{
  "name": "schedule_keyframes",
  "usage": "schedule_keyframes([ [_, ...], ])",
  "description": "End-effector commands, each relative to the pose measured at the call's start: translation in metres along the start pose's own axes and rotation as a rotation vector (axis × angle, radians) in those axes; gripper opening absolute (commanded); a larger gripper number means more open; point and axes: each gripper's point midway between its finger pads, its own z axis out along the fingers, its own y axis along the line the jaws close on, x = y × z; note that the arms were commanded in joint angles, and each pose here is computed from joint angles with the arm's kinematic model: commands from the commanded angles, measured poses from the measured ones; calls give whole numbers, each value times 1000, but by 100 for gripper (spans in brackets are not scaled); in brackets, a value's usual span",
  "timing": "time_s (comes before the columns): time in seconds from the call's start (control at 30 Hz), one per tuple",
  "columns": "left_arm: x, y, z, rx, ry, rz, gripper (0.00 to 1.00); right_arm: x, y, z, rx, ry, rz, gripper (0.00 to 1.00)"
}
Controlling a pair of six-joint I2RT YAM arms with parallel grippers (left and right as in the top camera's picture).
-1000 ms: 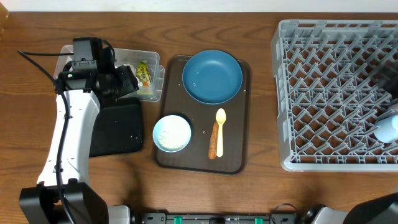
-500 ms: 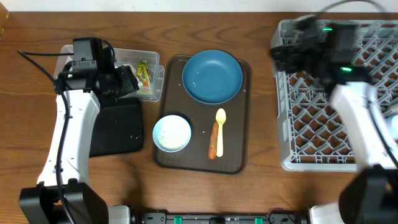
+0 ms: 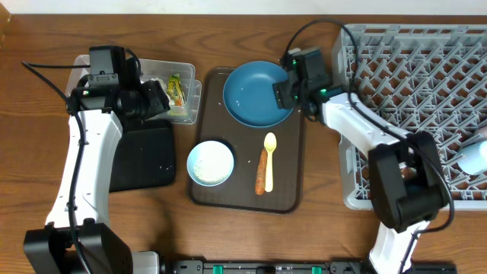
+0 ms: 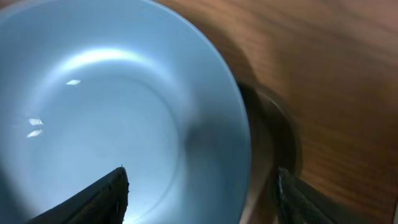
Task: Sort waste into correct bins and load items into the dishwasher rack
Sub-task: 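Reach the right gripper to the blue plate rim and grasp it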
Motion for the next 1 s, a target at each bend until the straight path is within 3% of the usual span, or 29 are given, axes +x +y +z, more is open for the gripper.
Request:
schedule_keyframes([
  [0.0,-3,2,-2,-12,-11,9,59,-4,-17,2,95,-18,76,72],
  [0.13,-2,3,-2,-13,-7,8,59,-3,-18,3,96,-16,82,68],
  [0.5,-2,3,-2,-13,-7,8,59,15,-19,3,104,50,134,48],
  [0.97,0,3,-2,-15,-1,6,59,39,-19,7,106,104,176,41],
])
